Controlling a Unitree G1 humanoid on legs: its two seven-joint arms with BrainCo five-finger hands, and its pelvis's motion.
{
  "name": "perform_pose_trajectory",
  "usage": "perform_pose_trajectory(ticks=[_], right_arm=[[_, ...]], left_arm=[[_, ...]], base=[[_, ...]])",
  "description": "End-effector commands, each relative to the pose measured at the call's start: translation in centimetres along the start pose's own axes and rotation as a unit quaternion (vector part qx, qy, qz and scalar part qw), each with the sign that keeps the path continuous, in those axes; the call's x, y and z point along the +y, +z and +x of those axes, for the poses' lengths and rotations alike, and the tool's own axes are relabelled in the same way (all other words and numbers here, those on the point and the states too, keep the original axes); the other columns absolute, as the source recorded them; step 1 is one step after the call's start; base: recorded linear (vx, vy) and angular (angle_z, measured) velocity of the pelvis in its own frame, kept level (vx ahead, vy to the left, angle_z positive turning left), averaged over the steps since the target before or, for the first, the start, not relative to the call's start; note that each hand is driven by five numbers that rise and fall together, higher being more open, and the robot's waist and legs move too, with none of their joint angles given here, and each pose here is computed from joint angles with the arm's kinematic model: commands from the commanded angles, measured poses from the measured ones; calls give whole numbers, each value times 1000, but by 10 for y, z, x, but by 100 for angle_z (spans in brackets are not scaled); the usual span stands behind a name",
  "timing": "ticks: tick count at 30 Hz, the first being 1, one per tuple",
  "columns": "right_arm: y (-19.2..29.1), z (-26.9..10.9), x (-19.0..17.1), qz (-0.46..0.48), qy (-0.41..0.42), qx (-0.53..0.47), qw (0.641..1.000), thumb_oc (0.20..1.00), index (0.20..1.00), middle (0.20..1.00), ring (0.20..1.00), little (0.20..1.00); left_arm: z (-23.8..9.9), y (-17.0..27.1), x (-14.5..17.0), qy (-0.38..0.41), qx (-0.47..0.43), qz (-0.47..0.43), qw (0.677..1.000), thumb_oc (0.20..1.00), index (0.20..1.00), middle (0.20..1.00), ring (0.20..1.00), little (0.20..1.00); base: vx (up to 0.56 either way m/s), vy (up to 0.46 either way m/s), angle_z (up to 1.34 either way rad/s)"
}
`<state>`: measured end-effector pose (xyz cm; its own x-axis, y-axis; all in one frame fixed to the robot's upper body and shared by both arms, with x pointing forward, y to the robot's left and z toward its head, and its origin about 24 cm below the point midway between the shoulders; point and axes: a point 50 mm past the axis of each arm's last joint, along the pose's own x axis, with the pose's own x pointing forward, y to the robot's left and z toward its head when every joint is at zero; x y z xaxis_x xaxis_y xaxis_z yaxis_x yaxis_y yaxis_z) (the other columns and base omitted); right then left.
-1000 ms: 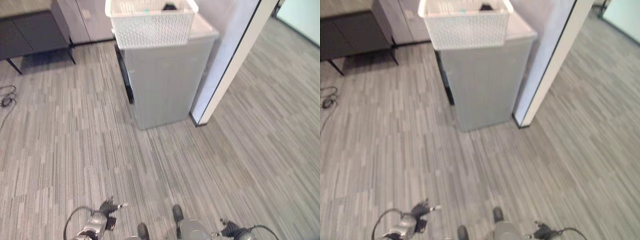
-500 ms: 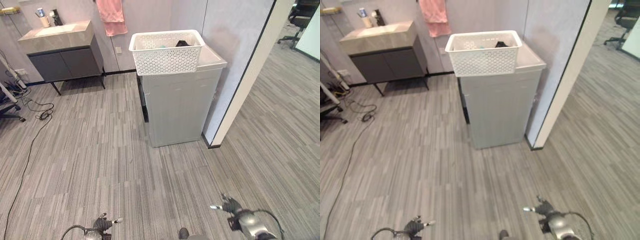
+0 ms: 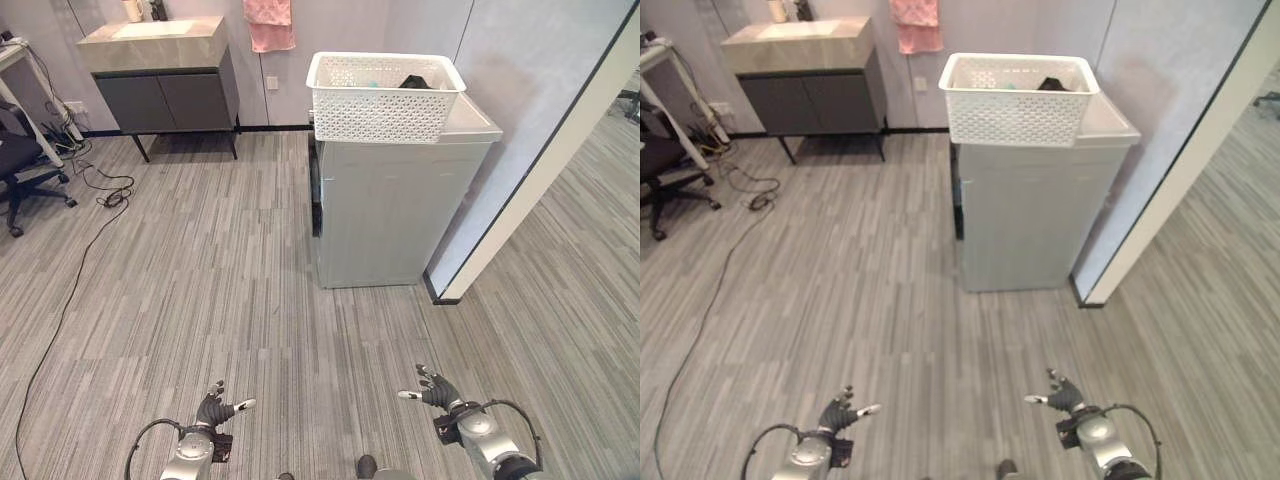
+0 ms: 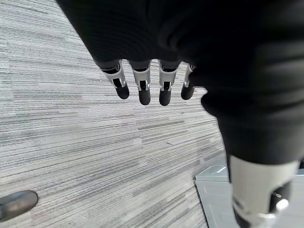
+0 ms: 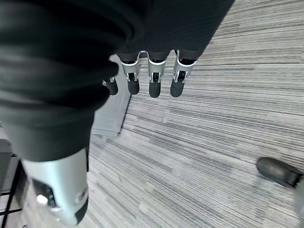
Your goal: Grab the laundry basket,head to the washer,open it,put in the laundry and shut it.
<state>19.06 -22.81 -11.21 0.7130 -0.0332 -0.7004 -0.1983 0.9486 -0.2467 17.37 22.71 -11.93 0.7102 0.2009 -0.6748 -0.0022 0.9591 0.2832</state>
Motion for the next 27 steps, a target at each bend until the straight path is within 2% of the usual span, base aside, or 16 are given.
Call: perform_pose_trajectory(ticks=[1, 7, 17, 23, 27], right_arm=[[-4, -2, -1, 18, -14, -5, 1000, 1000, 1000, 1000, 1000, 1000], [-20, -5, -8, 46, -37, 27, 998, 1000, 1000, 1000, 1000, 1000], [-44, -16, -18, 54, -62, 67, 994, 1000, 1000, 1000, 1000, 1000], [-51, -21, -26, -6, -54, 78, 996, 1000, 1000, 1000, 1000, 1000], [-40, -16, -28, -48, -52, 66, 995, 1000, 1000, 1000, 1000, 1000]], left_arm=[[4, 23, 11, 3, -53, 39, 998, 1000, 1000, 1000, 1000, 1000], [6, 20, 9, 1, -38, 40, 998, 1000, 1000, 1000, 1000, 1000], [8, 19, -5, -23, -26, 54, 998, 1000, 1000, 1000, 1000, 1000], [10, 19, -17, -35, -17, 46, 998, 1000, 1000, 1000, 1000, 1000], [18, 40, -17, -28, -37, 75, 996, 1000, 1000, 1000, 1000, 1000]], base=[[87, 131, 49], [136, 54, 25], [367, -70, 14], [430, -192, 35], [214, -203, 12]])
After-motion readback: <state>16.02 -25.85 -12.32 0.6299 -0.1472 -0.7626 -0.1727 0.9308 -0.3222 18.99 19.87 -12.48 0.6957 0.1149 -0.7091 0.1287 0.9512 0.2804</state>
